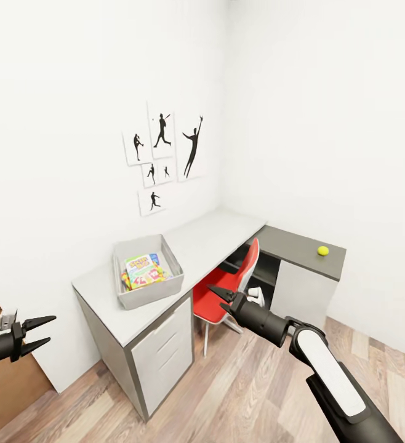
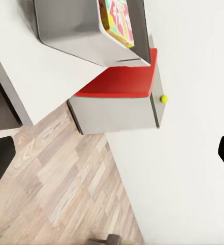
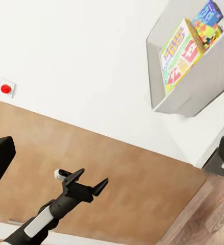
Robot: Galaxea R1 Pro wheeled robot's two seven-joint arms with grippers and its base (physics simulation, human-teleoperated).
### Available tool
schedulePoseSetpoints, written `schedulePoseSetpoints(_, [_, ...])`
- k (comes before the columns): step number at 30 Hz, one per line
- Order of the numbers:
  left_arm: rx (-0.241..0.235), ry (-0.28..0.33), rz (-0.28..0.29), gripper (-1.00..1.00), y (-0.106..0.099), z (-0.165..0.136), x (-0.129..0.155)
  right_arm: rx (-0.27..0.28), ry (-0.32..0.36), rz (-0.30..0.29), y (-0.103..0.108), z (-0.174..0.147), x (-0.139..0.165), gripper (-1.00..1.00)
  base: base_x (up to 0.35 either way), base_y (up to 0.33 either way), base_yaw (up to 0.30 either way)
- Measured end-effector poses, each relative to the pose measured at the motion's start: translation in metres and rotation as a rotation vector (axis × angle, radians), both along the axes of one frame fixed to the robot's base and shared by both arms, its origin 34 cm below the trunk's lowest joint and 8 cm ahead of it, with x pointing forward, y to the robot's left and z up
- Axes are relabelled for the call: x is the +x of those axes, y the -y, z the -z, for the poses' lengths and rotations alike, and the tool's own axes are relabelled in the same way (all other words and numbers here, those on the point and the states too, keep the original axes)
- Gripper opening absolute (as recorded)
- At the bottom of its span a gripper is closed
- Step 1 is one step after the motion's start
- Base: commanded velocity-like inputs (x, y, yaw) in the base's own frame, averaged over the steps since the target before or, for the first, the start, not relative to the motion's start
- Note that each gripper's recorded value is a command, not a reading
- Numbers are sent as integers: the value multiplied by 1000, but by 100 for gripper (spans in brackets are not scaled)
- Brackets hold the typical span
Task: Put all the toys in the child's room - the three board games (two on the bed and one on the table), the two jigsaw puzzles on the table, and the tennis ball on the table - inside the toy box on the table in the child's room.
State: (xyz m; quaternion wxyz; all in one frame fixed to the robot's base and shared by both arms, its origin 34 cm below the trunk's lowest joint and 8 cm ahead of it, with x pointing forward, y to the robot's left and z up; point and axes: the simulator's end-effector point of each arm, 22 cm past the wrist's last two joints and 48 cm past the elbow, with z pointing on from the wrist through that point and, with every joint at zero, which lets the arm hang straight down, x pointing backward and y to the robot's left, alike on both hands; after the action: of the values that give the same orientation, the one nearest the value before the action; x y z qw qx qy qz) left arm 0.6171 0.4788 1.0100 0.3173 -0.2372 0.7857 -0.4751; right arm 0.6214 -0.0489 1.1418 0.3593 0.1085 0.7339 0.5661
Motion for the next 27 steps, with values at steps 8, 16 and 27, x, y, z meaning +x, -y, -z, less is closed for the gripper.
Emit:
schedulePoseSetpoints(8, [2,0,-2,100,-2,-1,-1,-30,10,9,2,3,1,100,-112,42,-38])
schedulePoseSetpoints(16, [4,1,-4,100,-3,-1,-1,-80,27,21,5,9,4,100,-9,3,-3])
schedulePoseSetpoints(27, [4,1,-5,100,-4,-2,-2,-82,28,21,5,9,4,100,0,0,0])
